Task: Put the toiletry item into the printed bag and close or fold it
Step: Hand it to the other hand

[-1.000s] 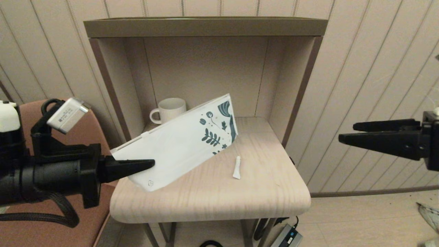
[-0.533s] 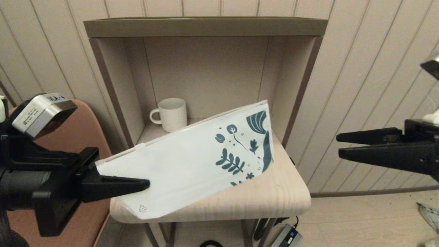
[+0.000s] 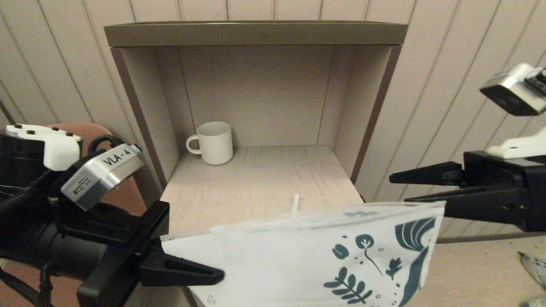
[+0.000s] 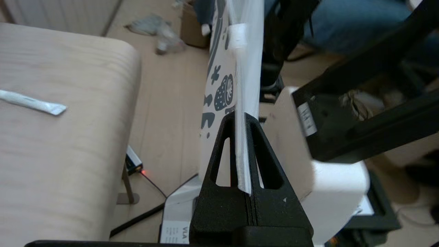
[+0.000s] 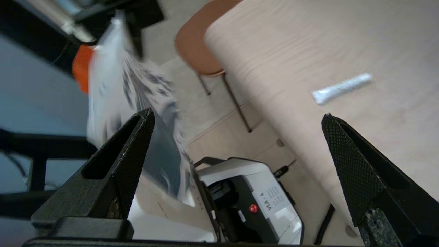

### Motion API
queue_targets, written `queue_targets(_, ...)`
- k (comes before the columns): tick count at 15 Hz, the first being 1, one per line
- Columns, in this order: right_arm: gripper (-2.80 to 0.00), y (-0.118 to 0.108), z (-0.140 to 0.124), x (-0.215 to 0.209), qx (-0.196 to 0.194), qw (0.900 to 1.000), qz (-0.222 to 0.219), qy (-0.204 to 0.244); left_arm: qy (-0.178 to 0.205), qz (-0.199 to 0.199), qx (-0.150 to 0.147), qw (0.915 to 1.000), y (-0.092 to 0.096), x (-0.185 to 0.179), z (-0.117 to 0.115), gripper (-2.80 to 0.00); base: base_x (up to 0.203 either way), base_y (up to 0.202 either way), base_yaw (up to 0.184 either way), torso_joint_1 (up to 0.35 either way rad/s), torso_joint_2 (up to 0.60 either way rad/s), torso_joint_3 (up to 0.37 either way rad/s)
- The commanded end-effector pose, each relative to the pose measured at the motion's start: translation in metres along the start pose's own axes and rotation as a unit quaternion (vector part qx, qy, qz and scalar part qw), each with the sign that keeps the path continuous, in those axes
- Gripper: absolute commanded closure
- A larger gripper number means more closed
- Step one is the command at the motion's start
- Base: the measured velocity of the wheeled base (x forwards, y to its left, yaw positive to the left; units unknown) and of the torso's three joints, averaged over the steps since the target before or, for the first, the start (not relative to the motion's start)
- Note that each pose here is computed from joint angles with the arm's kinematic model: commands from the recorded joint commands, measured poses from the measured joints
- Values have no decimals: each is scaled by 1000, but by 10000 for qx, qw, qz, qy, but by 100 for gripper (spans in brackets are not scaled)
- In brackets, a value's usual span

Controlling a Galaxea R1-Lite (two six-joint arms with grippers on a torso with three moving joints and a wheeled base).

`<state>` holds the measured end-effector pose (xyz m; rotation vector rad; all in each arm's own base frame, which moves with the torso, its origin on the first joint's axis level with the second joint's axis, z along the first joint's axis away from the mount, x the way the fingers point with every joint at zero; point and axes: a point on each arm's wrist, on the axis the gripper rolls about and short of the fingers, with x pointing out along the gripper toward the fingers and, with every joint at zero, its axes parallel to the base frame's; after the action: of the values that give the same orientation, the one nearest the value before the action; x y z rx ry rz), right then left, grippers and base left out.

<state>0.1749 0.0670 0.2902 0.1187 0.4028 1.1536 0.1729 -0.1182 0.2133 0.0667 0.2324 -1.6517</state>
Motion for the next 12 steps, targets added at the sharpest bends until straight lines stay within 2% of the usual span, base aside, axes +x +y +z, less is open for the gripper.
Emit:
queue_targets(1, -280, -3, -4, 12, -76, 9993, 324, 170, 128, -199, -136, 9996, 9, 13, -9, 0, 0, 0, 0, 0, 0, 0)
queue_targets(3, -280, 7, -9, 20, -311, 9970, 651, 296, 164, -188, -190, 9995, 14, 16, -12, 0, 0, 0, 0, 0, 0, 0)
queue_targets(4, -280, 10, -11, 19, -353, 9966, 676, 296, 164, -180, -194, 9995, 15, 16, -12, 0, 0, 0, 0, 0, 0, 0)
queue_targets(9, -280, 14, 0, -20, -584, 9980, -29, -243, 216, -25, -246, 9995, 27, 16, -16, 0, 0, 0, 0, 0, 0, 0)
queue_targets(12, -280, 16, -5, -21, -545, 9982, 111, -220, 219, 111, -178, 9995, 35, 14, -16, 0, 0, 0, 0, 0, 0, 0)
